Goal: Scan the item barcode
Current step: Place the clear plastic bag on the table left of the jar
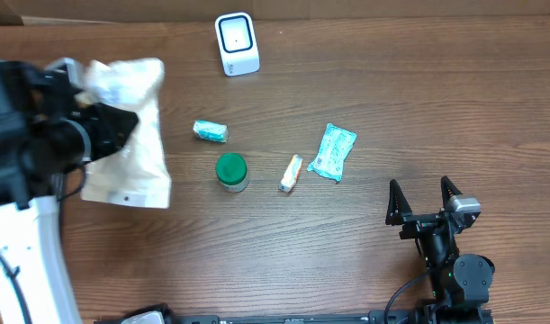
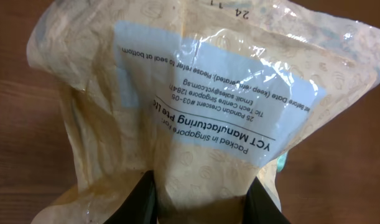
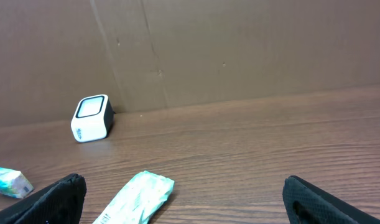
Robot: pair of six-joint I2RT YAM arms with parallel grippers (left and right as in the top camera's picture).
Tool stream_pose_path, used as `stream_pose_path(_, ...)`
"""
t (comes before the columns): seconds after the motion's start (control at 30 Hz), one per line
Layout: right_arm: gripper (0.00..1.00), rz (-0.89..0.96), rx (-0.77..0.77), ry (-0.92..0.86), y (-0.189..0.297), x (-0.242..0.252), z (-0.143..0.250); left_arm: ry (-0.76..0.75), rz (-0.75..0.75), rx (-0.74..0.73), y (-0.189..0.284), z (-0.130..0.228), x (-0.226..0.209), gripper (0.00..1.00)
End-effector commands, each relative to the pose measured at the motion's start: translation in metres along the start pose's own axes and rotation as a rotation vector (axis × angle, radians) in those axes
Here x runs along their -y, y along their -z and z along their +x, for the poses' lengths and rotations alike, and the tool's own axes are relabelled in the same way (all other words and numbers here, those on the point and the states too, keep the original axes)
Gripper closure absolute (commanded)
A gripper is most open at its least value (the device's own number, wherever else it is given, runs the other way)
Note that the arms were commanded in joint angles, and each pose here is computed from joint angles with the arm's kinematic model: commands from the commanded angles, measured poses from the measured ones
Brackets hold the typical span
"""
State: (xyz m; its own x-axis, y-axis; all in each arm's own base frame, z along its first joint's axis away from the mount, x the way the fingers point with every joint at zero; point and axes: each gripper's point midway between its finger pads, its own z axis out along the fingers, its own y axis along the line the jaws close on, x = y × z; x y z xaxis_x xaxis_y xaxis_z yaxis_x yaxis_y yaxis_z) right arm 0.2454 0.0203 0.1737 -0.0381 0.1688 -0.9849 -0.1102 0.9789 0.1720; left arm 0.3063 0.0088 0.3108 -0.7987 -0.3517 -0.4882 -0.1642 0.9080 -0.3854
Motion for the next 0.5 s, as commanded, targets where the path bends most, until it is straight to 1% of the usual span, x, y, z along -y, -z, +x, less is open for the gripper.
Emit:
stream_pose_path(0.0,0.00,0.003,0.004,0.002,0.000,0.001,0.002,-0.031,-0.063,-0.098,-0.039,0.020,-0.009,0.96)
stream_pose_path(0.1,0.00,0.004,0.004,0.002,0.000,0.001,0.002,-0.016,-0.054,-0.154,-0.075,0.037,-0.009,0.95)
stream_pose_path(0.23,0.00,0.003,0.004,0.002,0.000,0.001,0.002,0.032,-0.052,-0.188,-0.120,0.057,-0.016,0.96)
stream_pose_path(0.37,0.00,0.004,0.004,0.002,0.000,0.001,0.002,0.088,-0.059,-0.204,-0.154,0.072,-0.028,0.96)
stream_pose_path(0.47,0.00,0.003,0.004,0.002,0.000,0.001,0.002,0.127,-0.062,-0.214,-0.171,0.080,-0.035,0.96)
